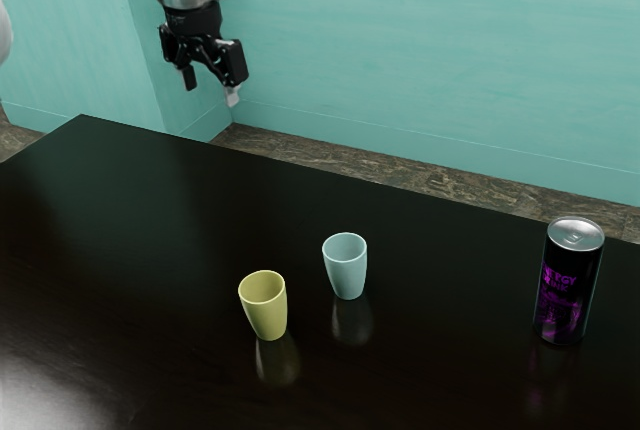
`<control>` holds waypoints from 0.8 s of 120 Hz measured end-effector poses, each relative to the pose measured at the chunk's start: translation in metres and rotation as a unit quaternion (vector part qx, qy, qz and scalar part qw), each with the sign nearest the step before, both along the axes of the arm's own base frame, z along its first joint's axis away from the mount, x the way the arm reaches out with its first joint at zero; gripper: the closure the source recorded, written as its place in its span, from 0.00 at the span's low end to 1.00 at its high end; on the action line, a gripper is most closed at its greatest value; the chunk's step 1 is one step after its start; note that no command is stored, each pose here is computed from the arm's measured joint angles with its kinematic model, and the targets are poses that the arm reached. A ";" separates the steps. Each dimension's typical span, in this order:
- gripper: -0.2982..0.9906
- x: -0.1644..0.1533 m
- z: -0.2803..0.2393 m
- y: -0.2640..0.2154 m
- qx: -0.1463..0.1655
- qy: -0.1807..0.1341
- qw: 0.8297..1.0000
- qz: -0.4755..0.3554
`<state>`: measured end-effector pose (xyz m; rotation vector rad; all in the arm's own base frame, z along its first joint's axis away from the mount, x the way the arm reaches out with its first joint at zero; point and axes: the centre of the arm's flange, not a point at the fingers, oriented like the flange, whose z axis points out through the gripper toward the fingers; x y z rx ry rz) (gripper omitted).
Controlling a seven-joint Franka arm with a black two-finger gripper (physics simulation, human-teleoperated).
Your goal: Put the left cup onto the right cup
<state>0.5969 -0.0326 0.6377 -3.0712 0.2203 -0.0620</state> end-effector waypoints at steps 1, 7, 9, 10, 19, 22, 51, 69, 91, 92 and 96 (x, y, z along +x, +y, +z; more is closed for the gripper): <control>0.25 -0.001 0.000 -0.002 -0.002 0.001 1.000 -0.003; 0.25 -0.003 -0.003 -0.014 -0.008 0.005 1.000 -0.018; 0.25 -0.003 -0.004 -0.018 -0.009 0.006 1.000 -0.022; 0.25 -0.003 -0.004 -0.019 -0.010 0.007 1.000 -0.024; 0.25 -0.006 -0.008 -0.032 -0.013 0.011 0.999 -0.041; 0.25 -0.009 -0.011 -0.037 -0.014 0.014 0.999 -0.046; 0.25 -0.038 -0.100 -0.097 -0.009 0.050 0.992 -0.117; 0.25 -0.052 -0.163 -0.132 -0.005 0.068 0.987 -0.145; 0.25 -0.058 -0.190 -0.162 -0.031 0.055 0.986 -0.152; 0.25 -0.059 -0.191 -0.162 -0.032 0.056 0.986 -0.151; 0.25 -0.061 -0.197 -0.163 -0.034 0.058 0.987 -0.149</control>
